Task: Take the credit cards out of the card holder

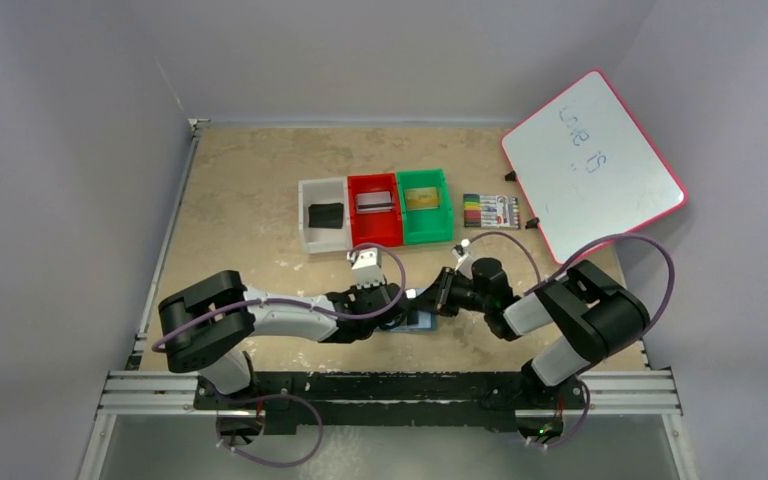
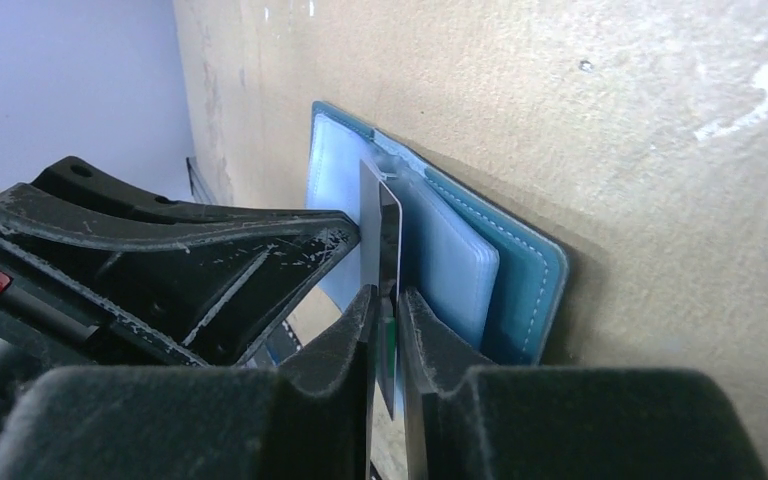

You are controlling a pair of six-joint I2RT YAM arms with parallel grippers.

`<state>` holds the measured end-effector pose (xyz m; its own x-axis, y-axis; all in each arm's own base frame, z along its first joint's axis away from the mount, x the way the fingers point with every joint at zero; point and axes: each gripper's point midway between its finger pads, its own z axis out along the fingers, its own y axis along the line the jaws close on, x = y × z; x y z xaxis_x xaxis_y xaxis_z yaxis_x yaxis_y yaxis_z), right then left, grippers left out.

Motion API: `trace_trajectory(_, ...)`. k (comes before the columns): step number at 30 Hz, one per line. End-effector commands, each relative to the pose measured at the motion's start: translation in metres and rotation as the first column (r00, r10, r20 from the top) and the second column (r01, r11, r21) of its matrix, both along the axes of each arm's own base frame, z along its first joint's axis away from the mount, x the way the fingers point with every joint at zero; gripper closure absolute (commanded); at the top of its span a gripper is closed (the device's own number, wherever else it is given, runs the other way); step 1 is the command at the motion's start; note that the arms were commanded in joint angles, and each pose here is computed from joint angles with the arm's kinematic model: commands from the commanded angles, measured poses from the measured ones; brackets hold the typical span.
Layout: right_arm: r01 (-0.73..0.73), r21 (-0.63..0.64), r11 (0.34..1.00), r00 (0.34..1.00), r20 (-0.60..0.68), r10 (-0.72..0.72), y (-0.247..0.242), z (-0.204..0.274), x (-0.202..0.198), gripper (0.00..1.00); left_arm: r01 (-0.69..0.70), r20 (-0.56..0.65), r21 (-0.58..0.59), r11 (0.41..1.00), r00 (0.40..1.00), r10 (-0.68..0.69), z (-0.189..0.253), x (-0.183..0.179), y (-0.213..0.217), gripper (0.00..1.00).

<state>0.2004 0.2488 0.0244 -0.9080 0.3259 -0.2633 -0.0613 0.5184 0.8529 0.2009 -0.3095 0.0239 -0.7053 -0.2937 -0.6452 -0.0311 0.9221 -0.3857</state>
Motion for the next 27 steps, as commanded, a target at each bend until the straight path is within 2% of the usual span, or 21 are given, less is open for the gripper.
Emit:
trace_trajectory(1,-0.028,0.106,0.994,0.996,0.083,0.019,0.012,0.025,0.01,0.84,0.031,-0.076,0.156,0.987,0.997,-0.02,-0.031,-0.017,0.028,0.94)
trace_trajectory(4,-0.02,0.087,0.996,0.997,0.082,0.013,0.011,0.021,0.012,0.82,0.031,-0.074,0.158,0.987,0.997,-0.02,-0.03,-0.017,0.028,0.95)
trace_trajectory(6,-0.023,0.071,0.997,0.997,0.071,0.018,0.01,0.018,0.01,0.93,0.029,-0.072,0.163,0.986,0.997,-0.018,-0.03,-0.017,0.028,0.95)
trace_trajectory(7,-0.027,0.065,0.998,0.998,0.057,0.024,0.009,0.016,0.007,0.95,0.027,-0.071,0.166,0.986,0.997,-0.015,-0.03,-0.016,0.029,0.95)
trace_trajectory(11,0.023,0.003,1.0,0.999,0.041,-0.023,-0.003,0.009,0.005,1.0,0.013,-0.065,0.179,0.984,0.998,-0.001,-0.029,-0.015,0.033,0.96)
trace_trajectory(15,0.081,-0.082,0.993,0.995,0.073,-0.075,-0.02,0.013,0.006,1.0,-0.002,-0.054,0.184,0.983,0.998,0.012,-0.026,-0.014,0.036,0.97)
trace_trajectory(19,0.159,-0.125,0.979,0.975,0.178,-0.136,-0.036,0.042,0.015,1.0,-0.01,-0.021,0.152,0.988,1.0,0.013,-0.01,-0.01,0.034,0.96)
trace_trajectory(21,0.195,-0.107,0.975,0.948,0.274,-0.16,-0.042,0.071,0.02,1.0,0.006,-0.002,0.121,0.993,1.0,-0.006,0.001,-0.008,0.028,0.95)
trace_trajectory(27,0.253,-0.014,0.967,0.817,0.538,-0.206,-0.057,0.147,0.026,1.0,-0.003,0.081,0.039,0.999,0.997,0.0,0.05,0.001,0.024,0.78)
